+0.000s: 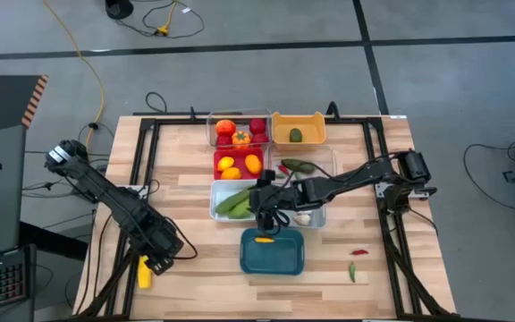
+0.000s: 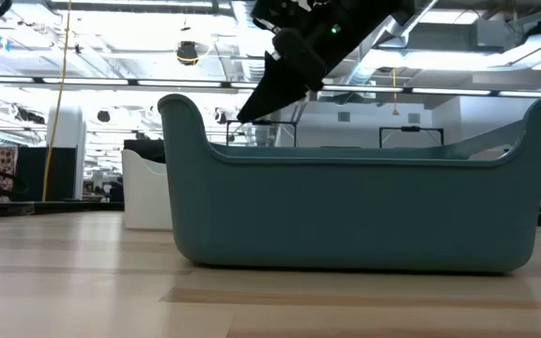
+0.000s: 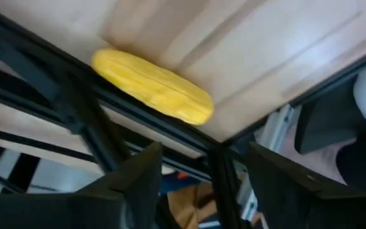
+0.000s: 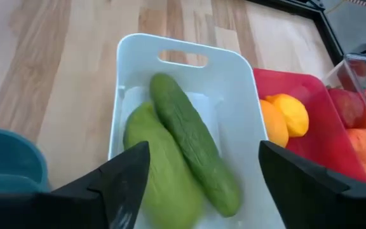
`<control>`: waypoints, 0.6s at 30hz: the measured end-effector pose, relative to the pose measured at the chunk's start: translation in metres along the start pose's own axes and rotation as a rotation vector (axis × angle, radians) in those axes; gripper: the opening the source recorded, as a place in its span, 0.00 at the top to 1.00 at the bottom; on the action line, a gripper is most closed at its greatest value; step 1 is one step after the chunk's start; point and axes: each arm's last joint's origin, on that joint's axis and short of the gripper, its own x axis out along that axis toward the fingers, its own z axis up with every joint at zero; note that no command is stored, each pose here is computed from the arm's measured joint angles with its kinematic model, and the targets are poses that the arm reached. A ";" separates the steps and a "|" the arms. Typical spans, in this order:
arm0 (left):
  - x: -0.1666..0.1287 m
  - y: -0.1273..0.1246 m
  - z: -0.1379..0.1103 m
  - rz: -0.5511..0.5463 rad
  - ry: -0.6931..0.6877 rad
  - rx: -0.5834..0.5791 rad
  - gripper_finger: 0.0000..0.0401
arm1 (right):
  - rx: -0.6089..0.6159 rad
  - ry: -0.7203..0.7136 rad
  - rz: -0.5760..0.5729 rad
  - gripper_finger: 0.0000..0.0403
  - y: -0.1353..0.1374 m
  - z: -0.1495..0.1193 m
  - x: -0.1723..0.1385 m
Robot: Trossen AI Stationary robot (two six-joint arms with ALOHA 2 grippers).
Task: Sort produce into baskets
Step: Put the yellow corn into the blue bin
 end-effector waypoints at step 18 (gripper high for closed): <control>0.075 -0.043 0.014 0.104 0.310 0.072 0.39 | -0.103 0.025 0.010 0.14 0.004 -0.002 -0.001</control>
